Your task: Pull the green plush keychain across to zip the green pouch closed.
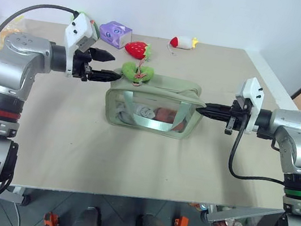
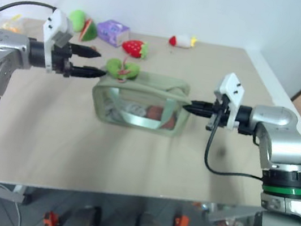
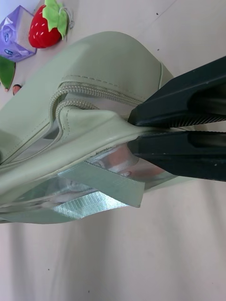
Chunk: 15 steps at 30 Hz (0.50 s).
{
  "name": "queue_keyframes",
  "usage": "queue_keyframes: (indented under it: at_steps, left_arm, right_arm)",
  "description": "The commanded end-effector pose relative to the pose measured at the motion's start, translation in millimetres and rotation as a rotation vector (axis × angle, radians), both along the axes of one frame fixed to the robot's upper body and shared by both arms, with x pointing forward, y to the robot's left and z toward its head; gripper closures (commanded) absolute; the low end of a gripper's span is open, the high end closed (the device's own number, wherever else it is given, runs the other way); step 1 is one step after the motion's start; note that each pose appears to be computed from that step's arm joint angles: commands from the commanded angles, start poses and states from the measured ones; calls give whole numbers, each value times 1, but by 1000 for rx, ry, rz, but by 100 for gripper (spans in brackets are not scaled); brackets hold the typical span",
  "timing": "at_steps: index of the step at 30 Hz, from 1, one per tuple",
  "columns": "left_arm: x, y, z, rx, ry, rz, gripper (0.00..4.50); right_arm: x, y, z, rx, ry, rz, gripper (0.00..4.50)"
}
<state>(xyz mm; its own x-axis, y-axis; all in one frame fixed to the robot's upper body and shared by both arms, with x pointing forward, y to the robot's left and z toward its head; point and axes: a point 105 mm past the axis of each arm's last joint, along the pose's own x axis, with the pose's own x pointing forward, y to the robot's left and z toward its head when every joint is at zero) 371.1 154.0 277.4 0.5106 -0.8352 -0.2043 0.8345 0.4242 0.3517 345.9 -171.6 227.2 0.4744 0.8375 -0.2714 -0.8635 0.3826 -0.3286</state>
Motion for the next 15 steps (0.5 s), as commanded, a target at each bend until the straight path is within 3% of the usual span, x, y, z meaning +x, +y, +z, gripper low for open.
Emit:
queue_keyframes:
  at_steps: [1,8,15]
  left_arm:
    - [-11,13,20,4,-54,7,117]
    - [-27,25,-2,-51,78,-27,117]
    - [-34,12,-35,-73,187,-64,117]
  right_arm:
    - [-4,7,17,2,-62,34,450]
    - [-5,6,17,-1,-63,30,450]
    - [-4,7,17,-4,-64,33,450]
